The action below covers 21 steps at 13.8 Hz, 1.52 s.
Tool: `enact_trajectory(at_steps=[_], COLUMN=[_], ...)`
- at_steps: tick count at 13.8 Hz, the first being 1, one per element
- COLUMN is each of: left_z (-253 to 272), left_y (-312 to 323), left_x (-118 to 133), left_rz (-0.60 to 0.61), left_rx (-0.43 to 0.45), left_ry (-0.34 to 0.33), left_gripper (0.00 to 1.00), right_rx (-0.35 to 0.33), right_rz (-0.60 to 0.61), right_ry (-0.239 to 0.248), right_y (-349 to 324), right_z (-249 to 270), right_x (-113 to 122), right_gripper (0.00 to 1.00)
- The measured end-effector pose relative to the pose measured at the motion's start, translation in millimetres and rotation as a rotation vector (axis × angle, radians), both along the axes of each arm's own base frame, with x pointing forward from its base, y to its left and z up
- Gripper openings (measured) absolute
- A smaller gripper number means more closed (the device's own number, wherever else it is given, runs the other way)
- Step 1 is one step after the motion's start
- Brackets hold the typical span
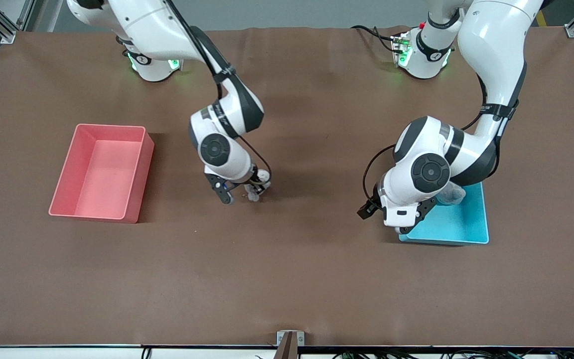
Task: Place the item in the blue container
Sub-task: 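Set the Totoro plush on the table middle and open the right gripper, then retract the right arm while the left gripper reaches the Totoro plush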
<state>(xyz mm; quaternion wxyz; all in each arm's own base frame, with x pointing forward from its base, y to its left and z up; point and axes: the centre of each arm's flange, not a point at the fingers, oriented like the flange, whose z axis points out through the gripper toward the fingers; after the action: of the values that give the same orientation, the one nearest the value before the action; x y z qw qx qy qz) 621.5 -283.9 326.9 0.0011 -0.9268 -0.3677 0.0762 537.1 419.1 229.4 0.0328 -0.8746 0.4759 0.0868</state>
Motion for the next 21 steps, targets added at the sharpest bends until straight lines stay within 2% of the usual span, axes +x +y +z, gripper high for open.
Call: enact_trajectory(at_steps=[3, 4, 6, 9, 11, 12, 15, 18, 21], left_z=[-2, -2, -2, -2, -2, -2, -3, -6, -11], left_y=[-3, -4, -6, -7, -10, -11, -20, -33, -62], left_x=[-1, -2, -3, -3, -4, -4, -7, -11, -21], left_rz=[0.055, 0.067, 0.072, 0.078, 0.098, 0.104, 0.115, 0.147, 0.196], left_rx=[0.009, 0.011, 0.012, 0.013, 0.014, 0.014, 0.011, 0.008, -0.003], left_ry=[0.006, 0.007, 0.008, 0.008, 0.005, 0.005, -0.001, -0.009, -0.027], left_gripper=[1.0, 1.0, 1.0, 1.0, 1.0, 1.0, 1.0, 1.0, 1.0], right_rx=[0.012, 0.013, 0.005, -0.05, -0.067, -0.064, -0.031, 0.006, -0.045], right_rz=[-0.02, -0.021, -0.02, 0.049, 0.132, 0.177, 0.304, 0.434, 0.559], right_ry=[-0.038, -0.04, -0.047, -0.078, -0.059, -0.041, 0.01, 0.053, 0.077], right_y=[19, 19, 15, 0, -27, -48, -137, -238, -320], right_z=[-4, -3, -3, 5, 29, 48, 108, 150, 184], right_x=[-3, -2, 1, 14, 32, 43, 72, 89, 90], right_gripper=[0.19, 0.25, 0.44, 0.76, 0.96, 1.0, 1.0, 1.0, 1.0])
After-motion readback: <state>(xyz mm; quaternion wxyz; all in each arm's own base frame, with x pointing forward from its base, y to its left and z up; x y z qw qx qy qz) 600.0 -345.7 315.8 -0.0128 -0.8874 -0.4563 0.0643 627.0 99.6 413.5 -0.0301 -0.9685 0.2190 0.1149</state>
